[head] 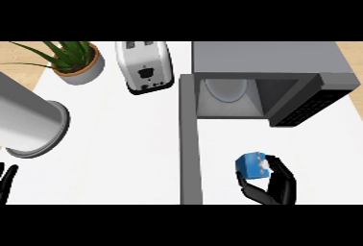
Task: Pick up the milk, place it into the microwave and close the microwave
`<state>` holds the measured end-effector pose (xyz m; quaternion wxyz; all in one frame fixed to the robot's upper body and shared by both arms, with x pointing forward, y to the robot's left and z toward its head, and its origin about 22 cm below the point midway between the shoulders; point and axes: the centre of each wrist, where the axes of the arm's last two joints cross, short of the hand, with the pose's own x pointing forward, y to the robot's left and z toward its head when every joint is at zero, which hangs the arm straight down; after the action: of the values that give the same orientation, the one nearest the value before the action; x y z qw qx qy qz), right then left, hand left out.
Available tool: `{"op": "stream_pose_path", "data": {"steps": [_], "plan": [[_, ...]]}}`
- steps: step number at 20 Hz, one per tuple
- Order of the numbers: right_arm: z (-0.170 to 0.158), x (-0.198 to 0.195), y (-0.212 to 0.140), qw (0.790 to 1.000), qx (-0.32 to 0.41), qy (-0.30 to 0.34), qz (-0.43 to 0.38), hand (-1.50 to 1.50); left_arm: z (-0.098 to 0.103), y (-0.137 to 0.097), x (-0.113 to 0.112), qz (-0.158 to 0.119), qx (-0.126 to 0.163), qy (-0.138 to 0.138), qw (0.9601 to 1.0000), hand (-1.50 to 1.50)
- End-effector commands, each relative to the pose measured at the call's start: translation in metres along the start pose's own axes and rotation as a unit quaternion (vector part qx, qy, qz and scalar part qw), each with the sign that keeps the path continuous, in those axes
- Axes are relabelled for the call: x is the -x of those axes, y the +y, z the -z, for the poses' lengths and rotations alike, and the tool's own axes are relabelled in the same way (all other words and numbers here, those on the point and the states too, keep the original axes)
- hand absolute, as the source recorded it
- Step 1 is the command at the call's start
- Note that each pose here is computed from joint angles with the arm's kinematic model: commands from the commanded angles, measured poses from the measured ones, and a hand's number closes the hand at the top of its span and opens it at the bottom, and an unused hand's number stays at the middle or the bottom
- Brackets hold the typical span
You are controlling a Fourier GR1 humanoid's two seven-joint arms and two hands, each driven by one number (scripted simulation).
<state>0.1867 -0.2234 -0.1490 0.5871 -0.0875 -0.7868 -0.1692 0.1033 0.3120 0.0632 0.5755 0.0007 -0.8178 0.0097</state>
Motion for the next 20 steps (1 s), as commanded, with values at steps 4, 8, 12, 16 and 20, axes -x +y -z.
{"op": "stream_pose_path", "data": {"steps": [4,8,12,16,20], "plan": [[0.088,-0.017,-0.036,0.991,-0.125,0.017,0.051,1.50,0.001,0.008,0.004,-0.003,0.012,-0.002,0.9999,-1.50],[0.084,-0.021,-0.030,0.978,-0.190,0.027,0.080,1.50,-0.009,-0.001,-0.005,-0.001,0.004,-0.003,1.0000,-1.50],[0.084,-0.028,-0.012,0.969,-0.232,0.012,0.086,1.50,0.005,-0.002,-0.007,-0.002,-0.006,-0.003,1.0000,-1.50],[0.059,-0.051,0.020,0.968,-0.240,0.017,0.071,1.50,-0.012,0.018,-0.001,0.003,-0.004,-0.003,1.0000,-1.50],[0.050,-0.081,0.027,0.966,-0.249,0.015,0.066,1.50,-0.008,-0.001,-0.003,-0.006,-0.005,0.002,1.0000,-1.50]]}}
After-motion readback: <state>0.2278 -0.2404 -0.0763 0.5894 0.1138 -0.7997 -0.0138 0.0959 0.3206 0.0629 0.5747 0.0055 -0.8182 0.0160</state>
